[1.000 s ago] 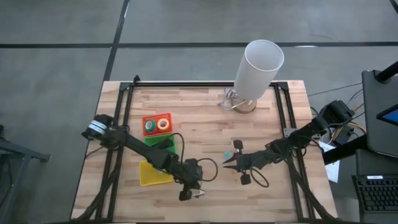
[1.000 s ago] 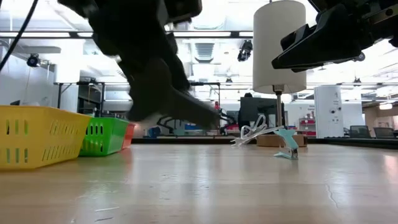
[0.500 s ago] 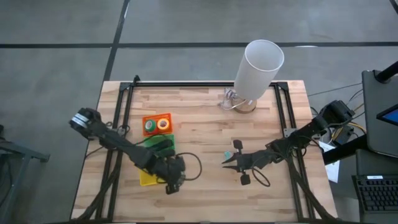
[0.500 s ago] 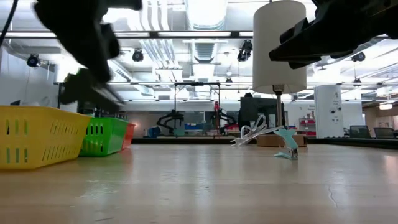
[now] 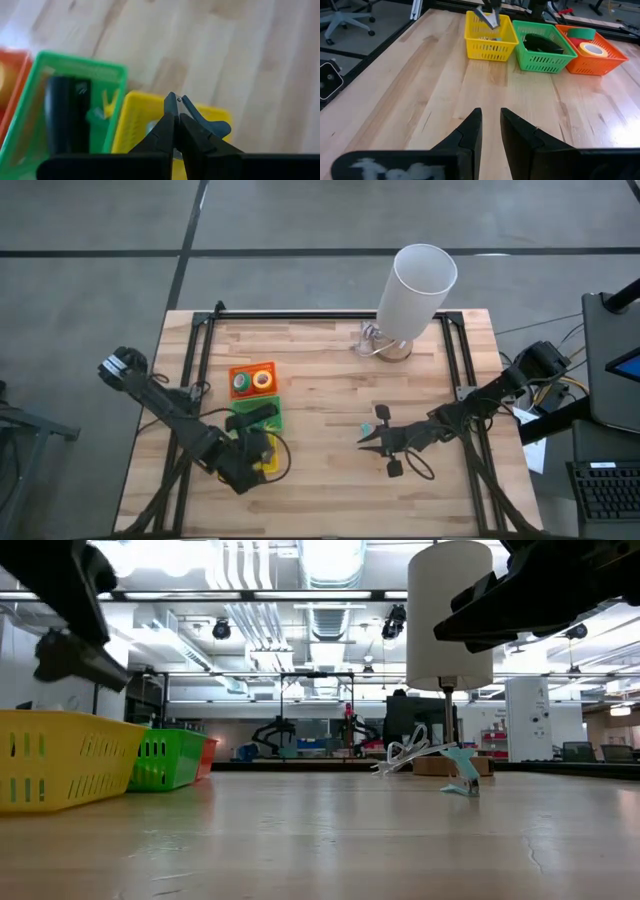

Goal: Pick and place Stapler, Stapler remover, tape
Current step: Put the gray staple remover into the yellow basket

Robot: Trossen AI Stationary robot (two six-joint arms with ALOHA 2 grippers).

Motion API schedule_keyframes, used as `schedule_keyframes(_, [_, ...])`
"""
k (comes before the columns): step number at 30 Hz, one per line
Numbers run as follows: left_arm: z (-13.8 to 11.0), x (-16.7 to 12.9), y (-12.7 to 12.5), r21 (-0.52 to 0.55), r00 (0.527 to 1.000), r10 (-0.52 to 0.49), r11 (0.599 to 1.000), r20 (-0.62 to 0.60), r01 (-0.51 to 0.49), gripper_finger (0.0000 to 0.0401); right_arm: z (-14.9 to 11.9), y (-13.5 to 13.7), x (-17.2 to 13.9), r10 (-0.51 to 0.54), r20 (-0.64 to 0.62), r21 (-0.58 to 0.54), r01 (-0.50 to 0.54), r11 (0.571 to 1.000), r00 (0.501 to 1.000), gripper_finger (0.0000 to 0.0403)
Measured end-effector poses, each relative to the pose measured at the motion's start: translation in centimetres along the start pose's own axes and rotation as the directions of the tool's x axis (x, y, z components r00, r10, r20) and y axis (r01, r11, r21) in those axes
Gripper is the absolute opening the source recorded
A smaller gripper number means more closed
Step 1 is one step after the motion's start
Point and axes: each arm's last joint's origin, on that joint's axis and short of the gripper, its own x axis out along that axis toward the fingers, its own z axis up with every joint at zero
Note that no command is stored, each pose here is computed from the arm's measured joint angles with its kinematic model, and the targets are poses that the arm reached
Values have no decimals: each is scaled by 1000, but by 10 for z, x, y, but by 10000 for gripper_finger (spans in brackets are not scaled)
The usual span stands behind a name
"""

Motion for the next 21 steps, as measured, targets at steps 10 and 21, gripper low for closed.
schedule_keyframes(10, [-27,23,15,-131,992,84,987,-92,-96,23,0,0,0,0,0,8,0,1000,1000,63])
schedule_keyframes(21, [-28,27,14,-145,994,69,986,-82,-80,23,1,0,0,-1,4,1,1,1000,1000,63])
